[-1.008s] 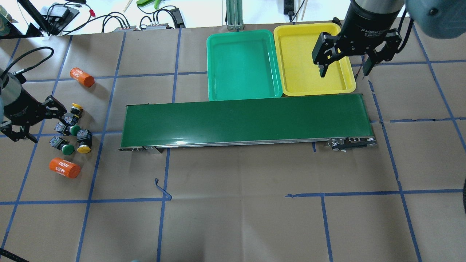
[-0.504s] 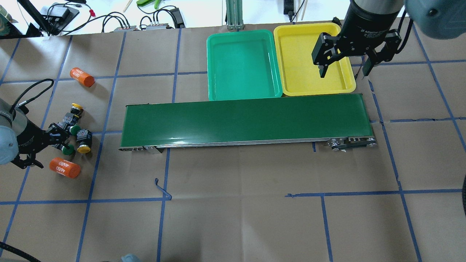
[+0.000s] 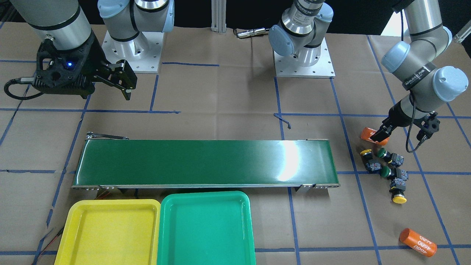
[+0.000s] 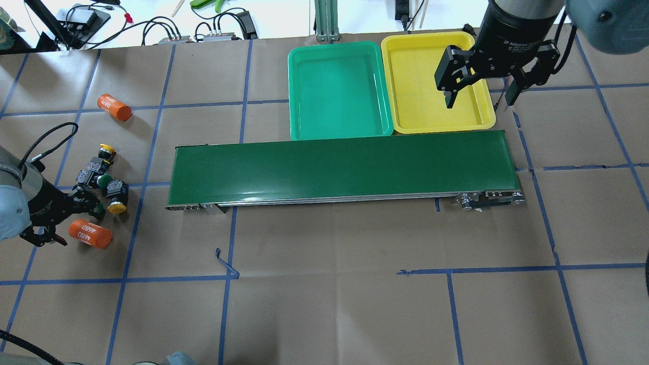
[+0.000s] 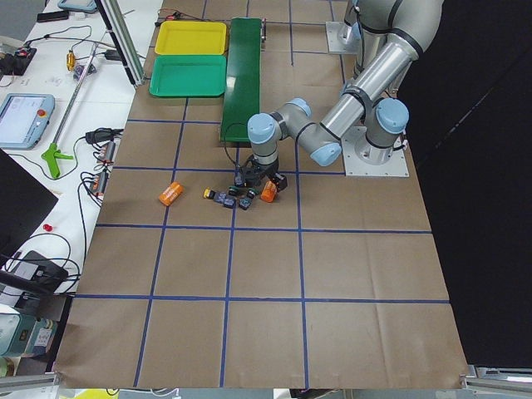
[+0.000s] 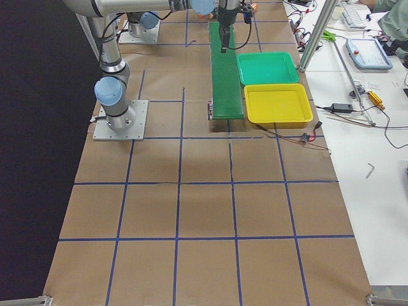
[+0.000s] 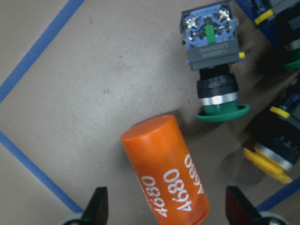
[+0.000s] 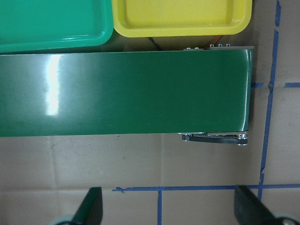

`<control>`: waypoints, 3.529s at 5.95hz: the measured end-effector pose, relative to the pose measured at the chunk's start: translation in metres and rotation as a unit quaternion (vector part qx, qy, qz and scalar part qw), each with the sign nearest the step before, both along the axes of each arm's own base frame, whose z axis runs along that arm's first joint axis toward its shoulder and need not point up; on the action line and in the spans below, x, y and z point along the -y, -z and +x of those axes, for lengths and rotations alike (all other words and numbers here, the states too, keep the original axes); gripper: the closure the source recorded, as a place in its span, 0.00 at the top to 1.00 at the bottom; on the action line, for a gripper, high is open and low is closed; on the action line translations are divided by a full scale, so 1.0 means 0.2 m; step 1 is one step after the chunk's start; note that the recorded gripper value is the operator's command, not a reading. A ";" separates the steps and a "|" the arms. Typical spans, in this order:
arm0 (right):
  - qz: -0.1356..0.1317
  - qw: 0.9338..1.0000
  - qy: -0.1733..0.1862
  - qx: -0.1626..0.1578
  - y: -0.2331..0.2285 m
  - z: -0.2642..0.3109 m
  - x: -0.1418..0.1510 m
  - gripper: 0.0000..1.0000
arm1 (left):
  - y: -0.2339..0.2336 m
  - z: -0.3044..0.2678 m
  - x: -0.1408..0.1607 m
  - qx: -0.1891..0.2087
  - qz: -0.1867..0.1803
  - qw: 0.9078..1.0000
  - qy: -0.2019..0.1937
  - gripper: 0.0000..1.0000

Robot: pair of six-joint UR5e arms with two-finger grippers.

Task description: Sort buttons by color to trays

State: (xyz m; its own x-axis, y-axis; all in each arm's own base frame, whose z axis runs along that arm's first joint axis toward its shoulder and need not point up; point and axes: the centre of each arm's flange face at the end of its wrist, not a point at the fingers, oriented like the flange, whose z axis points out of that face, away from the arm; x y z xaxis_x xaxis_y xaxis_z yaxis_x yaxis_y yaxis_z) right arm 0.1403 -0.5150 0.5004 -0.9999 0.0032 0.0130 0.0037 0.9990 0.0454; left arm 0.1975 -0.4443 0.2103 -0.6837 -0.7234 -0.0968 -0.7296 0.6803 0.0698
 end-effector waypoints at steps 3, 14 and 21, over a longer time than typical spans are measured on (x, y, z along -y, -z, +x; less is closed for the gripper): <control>0.002 1.000 0.000 0.000 0.01 0.00 0.00 1.00 | 0.12 0.03 0.04 0.004 -0.009 1.000 -0.001 0.81; 0.003 1.000 -0.001 -0.001 0.01 0.00 0.00 1.00 | -0.50 -0.71 0.55 0.017 -0.067 0.993 -0.098 0.24; 0.026 0.945 -0.325 0.017 0.09 0.16 -0.07 1.00 | -0.25 -1.44 0.53 0.010 -0.008 0.956 -0.292 0.27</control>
